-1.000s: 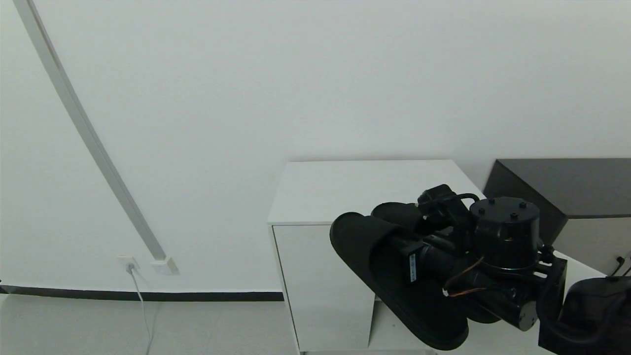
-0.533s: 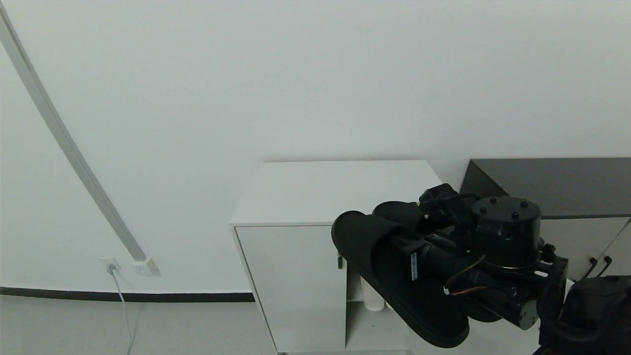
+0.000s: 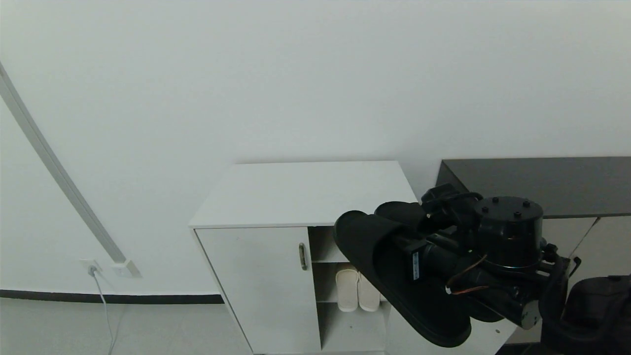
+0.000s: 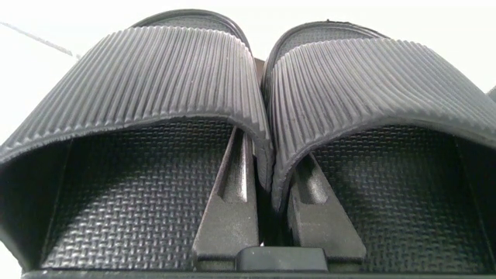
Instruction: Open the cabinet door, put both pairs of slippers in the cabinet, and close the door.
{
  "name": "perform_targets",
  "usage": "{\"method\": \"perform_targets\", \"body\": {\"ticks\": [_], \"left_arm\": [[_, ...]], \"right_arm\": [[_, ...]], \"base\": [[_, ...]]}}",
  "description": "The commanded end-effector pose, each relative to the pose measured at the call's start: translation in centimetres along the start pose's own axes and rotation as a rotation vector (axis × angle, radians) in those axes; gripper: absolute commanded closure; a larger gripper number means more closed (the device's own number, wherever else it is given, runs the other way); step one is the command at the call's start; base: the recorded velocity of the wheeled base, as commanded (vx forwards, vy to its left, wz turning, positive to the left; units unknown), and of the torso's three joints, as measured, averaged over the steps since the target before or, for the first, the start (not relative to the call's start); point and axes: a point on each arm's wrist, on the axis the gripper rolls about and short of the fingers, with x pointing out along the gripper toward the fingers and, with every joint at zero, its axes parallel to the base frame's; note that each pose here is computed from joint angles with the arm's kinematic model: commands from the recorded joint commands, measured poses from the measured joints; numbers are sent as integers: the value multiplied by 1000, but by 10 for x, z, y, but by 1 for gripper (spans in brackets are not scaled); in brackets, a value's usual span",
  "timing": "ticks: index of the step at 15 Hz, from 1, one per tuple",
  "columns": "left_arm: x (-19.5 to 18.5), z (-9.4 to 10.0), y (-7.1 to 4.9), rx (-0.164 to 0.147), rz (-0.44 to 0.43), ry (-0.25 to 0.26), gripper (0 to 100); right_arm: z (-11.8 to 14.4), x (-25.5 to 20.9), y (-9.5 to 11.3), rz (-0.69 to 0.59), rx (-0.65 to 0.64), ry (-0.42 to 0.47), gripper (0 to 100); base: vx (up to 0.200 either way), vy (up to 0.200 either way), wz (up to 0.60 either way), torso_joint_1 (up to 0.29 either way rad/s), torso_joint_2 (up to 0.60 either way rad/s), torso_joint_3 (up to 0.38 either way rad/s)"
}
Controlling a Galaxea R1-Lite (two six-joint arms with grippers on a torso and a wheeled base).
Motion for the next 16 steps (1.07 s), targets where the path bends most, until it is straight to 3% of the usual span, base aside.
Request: {"method": "perform_targets", "body": {"ticks": [1, 16], "left_arm": [[0, 0, 0, -1, -1, 0, 100], [0, 0, 0, -1, -1, 0, 100]], "right_arm": [[0, 0, 0, 1, 0, 0, 100], [-6, 3, -2, -9, -2, 20, 100]], "base": [[0, 0, 0, 0, 0, 0], [0, 0, 0, -5, 11, 6]]}}
